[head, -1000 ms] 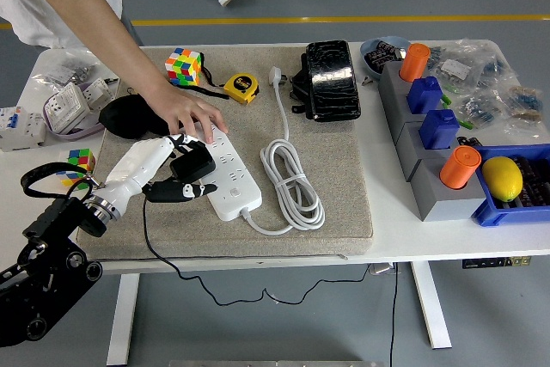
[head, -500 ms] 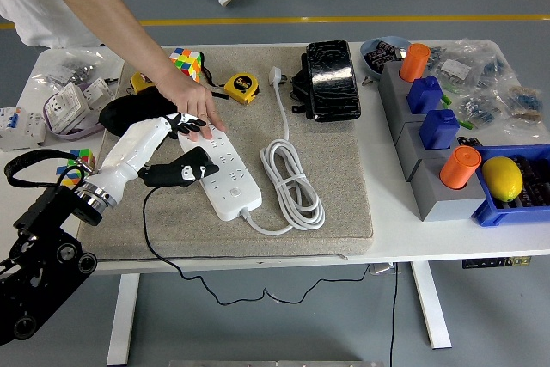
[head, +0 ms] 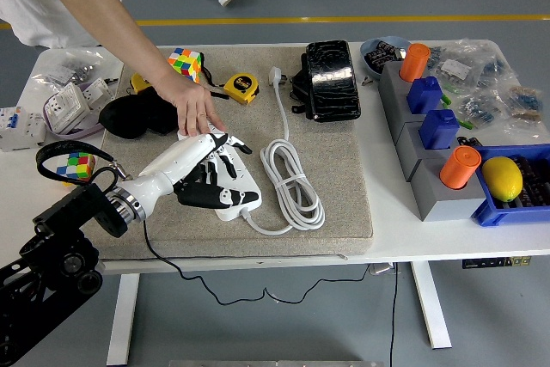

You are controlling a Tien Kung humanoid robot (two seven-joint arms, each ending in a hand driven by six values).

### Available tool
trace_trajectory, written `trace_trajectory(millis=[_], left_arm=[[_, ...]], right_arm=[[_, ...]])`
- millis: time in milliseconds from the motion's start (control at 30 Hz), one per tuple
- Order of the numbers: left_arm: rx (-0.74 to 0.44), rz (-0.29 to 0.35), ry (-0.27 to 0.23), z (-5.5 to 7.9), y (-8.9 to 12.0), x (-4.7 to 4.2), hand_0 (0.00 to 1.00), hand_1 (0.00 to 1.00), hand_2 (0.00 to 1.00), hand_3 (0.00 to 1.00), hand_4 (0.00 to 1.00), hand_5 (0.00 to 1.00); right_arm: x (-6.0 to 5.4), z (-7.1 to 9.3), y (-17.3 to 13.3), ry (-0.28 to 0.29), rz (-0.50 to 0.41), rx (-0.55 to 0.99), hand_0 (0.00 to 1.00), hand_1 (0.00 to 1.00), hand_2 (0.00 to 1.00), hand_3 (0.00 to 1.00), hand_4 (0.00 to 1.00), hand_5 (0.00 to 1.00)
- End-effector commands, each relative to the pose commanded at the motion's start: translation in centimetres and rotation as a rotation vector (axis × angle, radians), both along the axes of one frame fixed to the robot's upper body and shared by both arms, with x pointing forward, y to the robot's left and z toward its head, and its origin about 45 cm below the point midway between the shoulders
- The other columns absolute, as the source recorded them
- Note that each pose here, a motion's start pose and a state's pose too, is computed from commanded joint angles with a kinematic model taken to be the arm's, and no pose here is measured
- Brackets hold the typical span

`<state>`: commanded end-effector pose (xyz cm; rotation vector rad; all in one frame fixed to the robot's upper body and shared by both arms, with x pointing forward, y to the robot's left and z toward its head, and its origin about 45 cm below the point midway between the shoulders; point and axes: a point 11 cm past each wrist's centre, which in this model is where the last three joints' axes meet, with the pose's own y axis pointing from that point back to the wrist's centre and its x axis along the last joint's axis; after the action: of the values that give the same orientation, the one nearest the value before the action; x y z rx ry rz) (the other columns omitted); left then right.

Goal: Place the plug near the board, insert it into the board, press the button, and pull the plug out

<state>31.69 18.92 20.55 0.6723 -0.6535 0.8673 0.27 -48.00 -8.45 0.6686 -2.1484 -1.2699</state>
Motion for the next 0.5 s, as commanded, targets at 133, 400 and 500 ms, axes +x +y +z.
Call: trace_trajectory(millis=[133,400,500], left_arm=[[0.067,-0.019,0.090,-1.3,-0.6,-0.28,0.075,0.082,0.169,0.843,0.692,0.002],[0.175,-0.022,0.175,-3.0,-0.8,-0.49,0.060,0.086,0.156,0.905,0.787,0.002],[0.201,-0.015,0.189,-3.5,-0.6,-0.44,0.060,0.086,0.156,0.905,0.787,0.002]], right_arm=[[0.0,0.0,0.0,0.001,0.001,0.000,0.555,0.646,0.615,0.530,0.903,0.443],[0.0,0.0,-0.1,0.001,0.003,0.000,0.557,0.646,0.613,0.530,0.902,0.441],[0.1,0.0,-0.1,0.000,0.003,0.000,0.557,0.646,0.613,0.530,0.902,0.441]])
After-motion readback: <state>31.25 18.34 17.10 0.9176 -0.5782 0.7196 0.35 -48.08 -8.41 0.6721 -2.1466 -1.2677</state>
